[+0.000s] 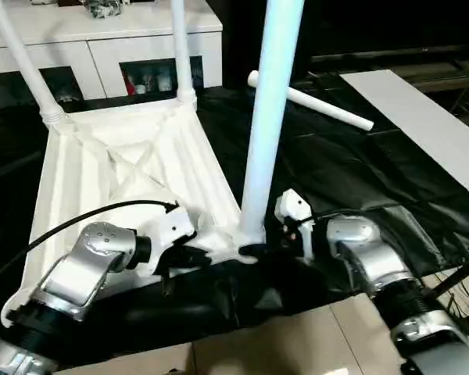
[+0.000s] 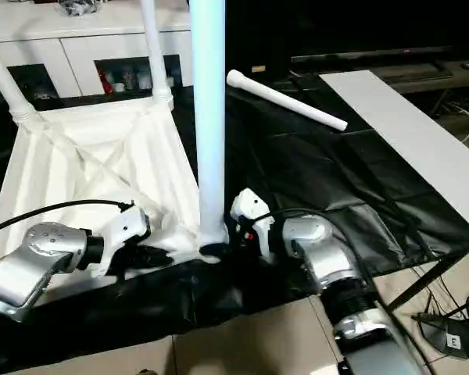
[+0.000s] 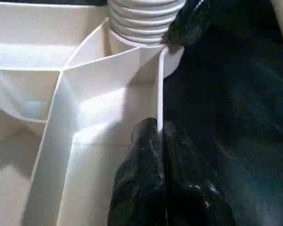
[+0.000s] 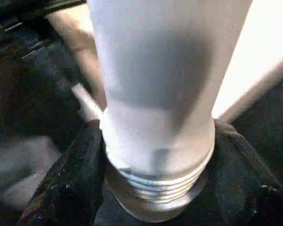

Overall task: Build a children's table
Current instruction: Rotate leg to tighten

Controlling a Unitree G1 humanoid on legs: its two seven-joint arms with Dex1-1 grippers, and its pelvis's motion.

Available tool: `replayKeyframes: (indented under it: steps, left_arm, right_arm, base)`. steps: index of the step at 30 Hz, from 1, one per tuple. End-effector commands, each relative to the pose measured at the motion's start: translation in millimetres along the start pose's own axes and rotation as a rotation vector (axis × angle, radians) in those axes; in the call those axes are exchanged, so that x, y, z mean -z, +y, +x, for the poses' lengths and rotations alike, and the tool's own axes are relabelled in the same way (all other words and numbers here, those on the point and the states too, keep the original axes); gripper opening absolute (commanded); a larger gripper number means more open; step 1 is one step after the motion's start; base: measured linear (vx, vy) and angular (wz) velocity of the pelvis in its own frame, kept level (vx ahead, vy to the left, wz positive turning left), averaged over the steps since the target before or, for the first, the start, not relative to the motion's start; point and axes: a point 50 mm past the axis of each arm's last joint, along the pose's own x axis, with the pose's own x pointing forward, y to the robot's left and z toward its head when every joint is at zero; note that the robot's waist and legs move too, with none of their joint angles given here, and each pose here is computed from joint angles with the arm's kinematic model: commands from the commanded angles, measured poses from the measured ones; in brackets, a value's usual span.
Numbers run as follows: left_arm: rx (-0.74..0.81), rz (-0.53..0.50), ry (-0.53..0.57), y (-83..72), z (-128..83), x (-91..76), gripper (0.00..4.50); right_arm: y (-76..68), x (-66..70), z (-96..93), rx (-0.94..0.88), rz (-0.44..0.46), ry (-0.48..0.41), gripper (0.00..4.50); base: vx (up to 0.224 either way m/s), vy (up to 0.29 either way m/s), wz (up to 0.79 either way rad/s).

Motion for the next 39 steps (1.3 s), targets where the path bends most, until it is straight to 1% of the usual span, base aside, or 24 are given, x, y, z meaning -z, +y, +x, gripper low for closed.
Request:
replayKeyframes:
  steps: [1,3,4,5,9,10,12,14,15,16,17,18,19,20,21,23,25,27,29,30,31,34,37,39]
  left_arm:
    - [-0.081,-0.035,0.008,2.7,13,0.9,0.0]
    - [-0.161,-0.071,0.016,6.4,25,-0.8,0.0]
    - [-0.168,-0.076,0.016,6.8,26,-1.4,0.0]
    - [-0.235,-0.118,0.014,9.3,39,-6.8,0.0]
    - [-0.323,-0.152,0.024,12.3,57,-16.6,0.0]
    - [-0.344,-0.146,0.026,12.3,63,-21.3,0.0]
    - [-0.334,-0.139,0.031,10.8,67,-23.5,0.0]
    - [-0.315,-0.13,0.034,9.2,68,-23.5,0.0]
    - [-0.306,-0.122,0.039,8.8,67,-22.6,0.0]
    - [-0.29,-0.119,0.045,8.1,65,-21.2,0.0]
    - [-0.281,-0.12,0.047,7.7,65,-20.5,0.0]
    - [-0.258,-0.112,0.049,6.6,63,-19.2,0.0]
    - [-0.226,-0.102,0.056,5.3,60,-17.2,0.0]
    - [-0.226,-0.102,0.056,5.3,60,-17.2,0.0]
    - [-0.198,-0.085,0.068,4.3,58,-14.7,0.0]
    - [-0.159,-0.065,0.075,2.3,54,-12.1,0.0]
    - [-0.084,-0.038,0.067,-1.8,46,-9.7,0.0]
    - [-0.05,-0.011,0.059,-3.0,40,-8.8,0.0]
    - [0.041,0.056,0.037,-8.1,31,-7.6,0.0]
    - [0.041,0.056,0.037,-8.1,31,-7.6,0.0]
    - [0.126,0.073,0.01,-14.5,24,-7.8,0.0]
    - [0.165,0.066,0.002,-16.3,16,-8.7,0.0]
    - [0.222,0.074,0.016,-18.0,4,-7.1,0.0]
    - [0.237,0.072,0.019,-17.8,-1,-5.4,0.0]
  right_arm:
    - [-2.0,2.1,8.9,0.104,0.044,0.004,2.67]
    - [-3.9,2.8,17.8,0.236,0.085,0.003,2.67]
    - [-4.2,2.7,18.8,0.252,0.092,0.002,2.66]
    - [-6.2,2.2,28.3,0.402,0.16,-0.01,2.66]
    - [-7.6,5.3,40.4,0.598,0.263,0.005,2.66]
    - [-6.2,2.9,46.9,0.648,0.274,0.006,2.66]
    - [-4.6,-1.3,52.3,0.657,0.236,0.009,2.66]
    - [-1.8,-9.0,57.6,0.602,0.222,-0.038,2.66]
    - [0.0,-12.3,58.7,0.557,0.232,-0.068,3.01]
    - [1.4,-15.4,58.9,0.516,0.243,-0.097,3.22]
    - [1.6,-16.3,58.6,0.505,0.246,-0.105,3.36]
    - [1.2,-17.6,57.1,0.493,0.227,-0.109,3.39]
    - [-0.5,-18.8,54.6,0.491,0.179,-0.104,3.39]
    - [-0.5,-18.8,54.6,0.491,0.179,-0.104,3.58]
    - [-1.9,-18.7,52.2,0.476,0.149,-0.096,3.58]
    - [-3.4,-17.9,49.1,0.453,0.13,-0.085,3.71]
    - [-7.3,-16.8,39.5,0.381,0.079,-0.075,3.71]
    - [-9.0,-16.3,31.9,0.317,0.07,-0.077,3.71]
    - [-10.1,-17.2,16.5,0.188,0.042,-0.09,3.71]
    - [-10.1,-17.2,16.5,0.188,0.042,-0.09,3.71]
    - [-7.5,-15.9,5.7,0.075,0.01,-0.082,3.71]
    - [-5.1,-11.4,-7.0,-0.037,-0.054,-0.033,3.71]
    - [-2.4,-7.2,-20.6,-0.164,-0.092,0.03,3.71]
    - [-2.5,-6.8,-25.0,-0.196,-0.113,0.054,3.71]
  base:
    - [0.0,0.0,0.0]
    - [0.0,0.0,0.0]
    - [0.0,0.0,0.0]
    - [0.0,0.0,0.0]
    - [0.0,0.0,0.0]
    - [0.0,0.0,0.0]
    - [0.0,0.0,0.0]
    - [0.0,0.0,0.0]
    - [0.0,0.0,0.0]
    - [0.0,0.0,0.0]
    - [0.0,0.0,0.0]
    - [0.0,0.0,0.0]
    - [0.0,0.0,0.0]
    - [0.0,0.0,0.0]
    - [0.0,0.0,0.0]
    - [0.0,0.0,0.0]
    - [0.0,0.0,0.0]
    - [0.0,0.0,0.0]
    - [0.0,0.0,0.0]
    - [0.0,0.0,0.0]
    - [0.0,0.0,0.0]
    - [0.0,0.0,0.0]
    - [0.0,0.0,0.0]
    - [0.0,0.0,0.0]
